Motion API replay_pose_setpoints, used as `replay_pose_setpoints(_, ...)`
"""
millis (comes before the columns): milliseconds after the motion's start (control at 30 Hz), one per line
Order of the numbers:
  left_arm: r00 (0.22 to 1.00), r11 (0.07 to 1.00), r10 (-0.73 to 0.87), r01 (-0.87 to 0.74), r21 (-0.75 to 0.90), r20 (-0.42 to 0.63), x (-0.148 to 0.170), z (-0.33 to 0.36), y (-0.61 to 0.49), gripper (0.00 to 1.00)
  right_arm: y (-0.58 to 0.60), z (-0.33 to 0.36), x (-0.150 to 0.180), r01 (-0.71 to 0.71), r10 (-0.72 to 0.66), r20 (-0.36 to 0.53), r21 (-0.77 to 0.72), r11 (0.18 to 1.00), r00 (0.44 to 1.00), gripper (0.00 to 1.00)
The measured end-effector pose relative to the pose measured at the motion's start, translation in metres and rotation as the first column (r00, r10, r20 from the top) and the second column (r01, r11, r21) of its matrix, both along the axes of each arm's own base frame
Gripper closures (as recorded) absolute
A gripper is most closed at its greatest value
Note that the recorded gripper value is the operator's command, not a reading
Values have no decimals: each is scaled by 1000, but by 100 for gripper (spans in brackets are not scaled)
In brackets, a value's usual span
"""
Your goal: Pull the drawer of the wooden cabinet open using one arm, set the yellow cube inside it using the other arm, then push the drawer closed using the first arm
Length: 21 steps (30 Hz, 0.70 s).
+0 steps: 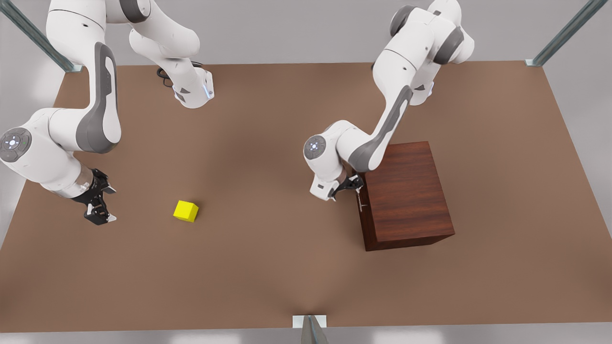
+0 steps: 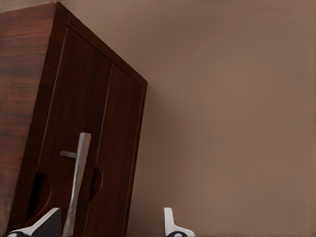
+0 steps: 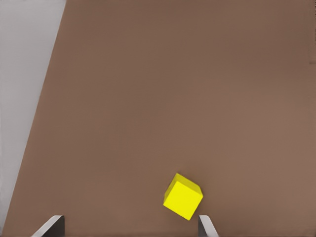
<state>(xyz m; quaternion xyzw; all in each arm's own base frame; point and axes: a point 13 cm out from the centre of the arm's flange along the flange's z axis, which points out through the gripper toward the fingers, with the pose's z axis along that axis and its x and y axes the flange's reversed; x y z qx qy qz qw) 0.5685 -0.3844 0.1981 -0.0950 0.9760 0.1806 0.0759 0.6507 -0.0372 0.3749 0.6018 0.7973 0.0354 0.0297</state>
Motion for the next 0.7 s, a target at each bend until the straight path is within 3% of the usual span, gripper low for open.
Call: replay_pose_setpoints(700,998,999,-50,51,18,-28,6,-40,4,0,10,-5,1,102,-102,-10,10,995,995,0)
